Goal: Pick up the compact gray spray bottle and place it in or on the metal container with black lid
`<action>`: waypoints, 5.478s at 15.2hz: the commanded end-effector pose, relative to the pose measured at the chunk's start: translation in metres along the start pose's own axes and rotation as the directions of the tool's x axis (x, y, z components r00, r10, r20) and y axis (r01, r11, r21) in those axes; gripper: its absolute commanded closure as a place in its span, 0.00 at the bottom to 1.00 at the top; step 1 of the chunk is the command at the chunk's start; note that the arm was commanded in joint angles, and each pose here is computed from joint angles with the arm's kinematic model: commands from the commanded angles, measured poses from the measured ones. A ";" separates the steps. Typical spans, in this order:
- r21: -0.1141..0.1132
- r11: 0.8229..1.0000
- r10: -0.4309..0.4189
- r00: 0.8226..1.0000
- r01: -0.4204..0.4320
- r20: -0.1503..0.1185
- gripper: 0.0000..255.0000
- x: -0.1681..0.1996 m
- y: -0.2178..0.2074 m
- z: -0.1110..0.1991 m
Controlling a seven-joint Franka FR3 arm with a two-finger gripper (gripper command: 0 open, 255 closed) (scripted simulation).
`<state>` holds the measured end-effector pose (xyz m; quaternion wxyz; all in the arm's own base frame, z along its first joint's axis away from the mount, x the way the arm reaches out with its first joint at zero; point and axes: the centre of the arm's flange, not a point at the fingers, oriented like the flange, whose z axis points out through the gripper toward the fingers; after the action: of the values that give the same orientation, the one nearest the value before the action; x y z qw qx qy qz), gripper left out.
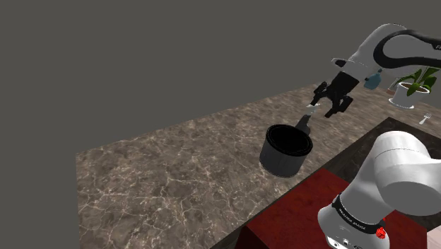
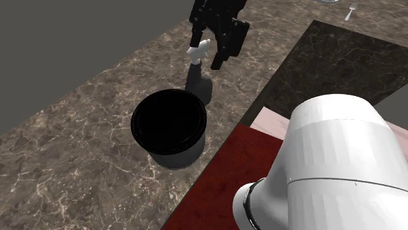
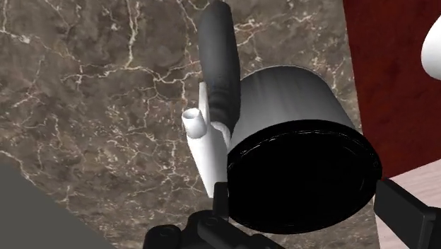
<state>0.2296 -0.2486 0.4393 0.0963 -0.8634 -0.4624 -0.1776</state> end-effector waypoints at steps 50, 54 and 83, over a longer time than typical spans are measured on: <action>0.337 0.042 -0.990 0.084 0.941 -0.113 0.00 -0.018 0.245 0.180; 0.349 -0.034 -0.993 0.007 0.937 -0.118 0.00 -0.011 0.251 0.195; 0.349 -0.034 -0.993 0.007 0.937 -0.118 1.00 -0.009 0.247 0.193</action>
<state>0.4732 -0.3281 0.2529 0.0475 -0.2710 -0.9606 -0.0396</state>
